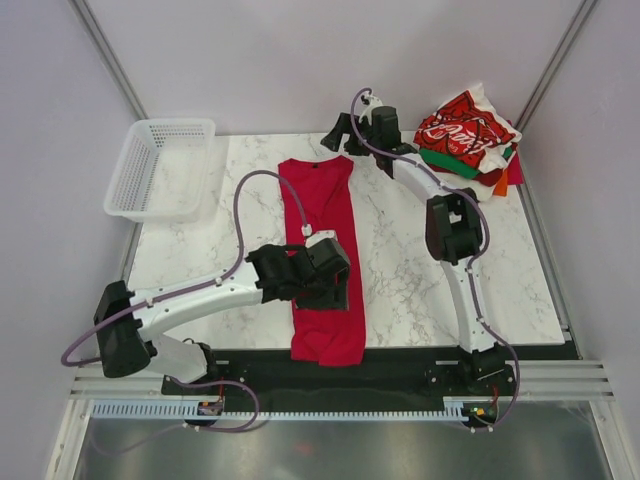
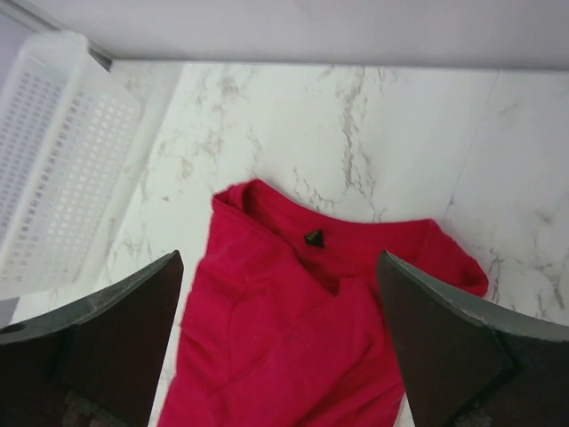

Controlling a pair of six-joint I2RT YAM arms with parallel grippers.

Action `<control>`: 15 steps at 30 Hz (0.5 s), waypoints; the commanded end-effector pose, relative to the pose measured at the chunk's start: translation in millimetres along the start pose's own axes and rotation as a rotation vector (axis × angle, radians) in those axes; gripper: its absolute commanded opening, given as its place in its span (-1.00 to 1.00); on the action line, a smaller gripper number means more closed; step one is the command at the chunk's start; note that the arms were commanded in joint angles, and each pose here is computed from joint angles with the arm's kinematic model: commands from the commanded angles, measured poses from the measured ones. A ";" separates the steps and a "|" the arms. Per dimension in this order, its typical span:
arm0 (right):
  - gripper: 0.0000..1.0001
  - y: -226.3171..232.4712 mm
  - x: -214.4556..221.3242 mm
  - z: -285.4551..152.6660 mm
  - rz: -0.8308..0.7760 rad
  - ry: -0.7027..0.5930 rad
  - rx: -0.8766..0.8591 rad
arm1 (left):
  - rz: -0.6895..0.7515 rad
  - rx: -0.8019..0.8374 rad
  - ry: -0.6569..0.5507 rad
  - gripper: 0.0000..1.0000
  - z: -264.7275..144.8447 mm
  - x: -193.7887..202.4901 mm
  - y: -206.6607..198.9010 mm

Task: Fold and stack the t-shirts
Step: Fold the tshirt

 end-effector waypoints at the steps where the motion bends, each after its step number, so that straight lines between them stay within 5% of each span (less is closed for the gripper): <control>1: 0.96 50.7 -62.5 -54.7 -0.091 -0.124 -0.039 | 0.019 -0.115 -0.131 0.44 -26.5 -27.0 29.3; 6: 0.96 66.7 -28.3 -76.7 0.011 -0.088 -0.141 | -0.005 -0.207 -0.171 0.40 -24.3 -47.6 66.3; 11: 0.77 99.7 58.8 -43.6 -0.001 0.139 -0.156 | 0.065 -0.191 -0.292 0.38 -59.0 -69.5 70.0; 15: 0.74 96.9 101.8 -20.4 0.025 0.195 -0.128 | 0.087 -0.176 -0.363 0.40 -96.2 -74.1 92.1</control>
Point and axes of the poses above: each gripper's point midway between its finger pads, its own z axis out along the fingers, its own y axis along the line the jaws close on, x = y × z, the point moved 1 cm from there along -z, back along the fingers, and after that the axes turned 7 degrees about z, right-handed, at the moved point
